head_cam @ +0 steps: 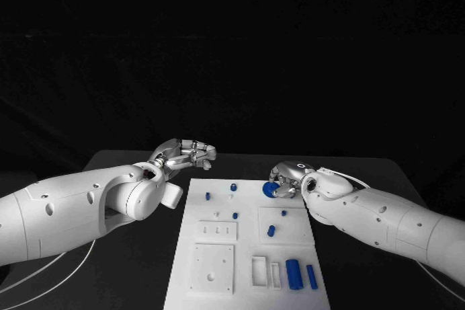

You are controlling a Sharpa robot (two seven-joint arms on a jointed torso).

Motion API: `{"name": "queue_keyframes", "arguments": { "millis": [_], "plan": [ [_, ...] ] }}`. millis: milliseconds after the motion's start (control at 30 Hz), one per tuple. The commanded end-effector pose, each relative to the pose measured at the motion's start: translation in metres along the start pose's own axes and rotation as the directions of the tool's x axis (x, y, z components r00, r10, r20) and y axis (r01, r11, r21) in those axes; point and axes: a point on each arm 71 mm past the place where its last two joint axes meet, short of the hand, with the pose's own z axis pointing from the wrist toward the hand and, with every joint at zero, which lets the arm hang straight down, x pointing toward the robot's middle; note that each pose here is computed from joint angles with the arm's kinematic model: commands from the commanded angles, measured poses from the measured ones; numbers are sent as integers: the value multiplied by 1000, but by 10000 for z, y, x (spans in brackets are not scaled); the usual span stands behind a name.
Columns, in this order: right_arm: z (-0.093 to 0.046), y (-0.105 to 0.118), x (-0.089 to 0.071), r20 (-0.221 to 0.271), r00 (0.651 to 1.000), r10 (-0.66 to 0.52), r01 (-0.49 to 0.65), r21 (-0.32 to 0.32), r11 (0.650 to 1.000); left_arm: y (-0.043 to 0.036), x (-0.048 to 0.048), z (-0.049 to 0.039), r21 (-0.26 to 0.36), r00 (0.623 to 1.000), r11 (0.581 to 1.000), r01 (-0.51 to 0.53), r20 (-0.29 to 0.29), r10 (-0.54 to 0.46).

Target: Assemble the parts on the task board

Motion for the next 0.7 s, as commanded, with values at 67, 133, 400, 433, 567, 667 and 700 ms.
{"name": "queue_keyframes", "arguments": {
  "millis": [67, 133, 400, 433, 567, 667, 700],
  "plan": [
    [-44, 73, 105, 12, 993, -114, 114, -13, 993, -18, 14, 2, 12, 1000, 1000, -1, -7, 1],
    [-46, 116, 69, 42, 991, -129, 130, -22, 991, -18, 12, 1, 12, 1000, 1000, -1, -6, 1],
    [-71, 324, -77, 147, 974, -173, 183, -58, 981, -18, -3, -5, 12, 1000, 1000, -2, -2, 2],
    [-76, 350, -87, 157, 971, -178, 190, -63, 980, -18, -4, -5, 12, 1000, 1000, -2, -2, 2],
    [-101, 504, -113, 195, 961, -196, 216, -89, 972, -18, -11, -11, 12, 1000, 1000, -2, 0, 2],
    [-109, 629, -120, 209, 957, -201, 228, -114, 967, -20, -7, -12, 13, 1000, 1000, -2, 0, 2],
    [-111, 671, -124, 215, 955, -202, 231, -121, 965, -20, -5, -12, 13, 1000, 1000, -2, -1, 2]
  ]
}}
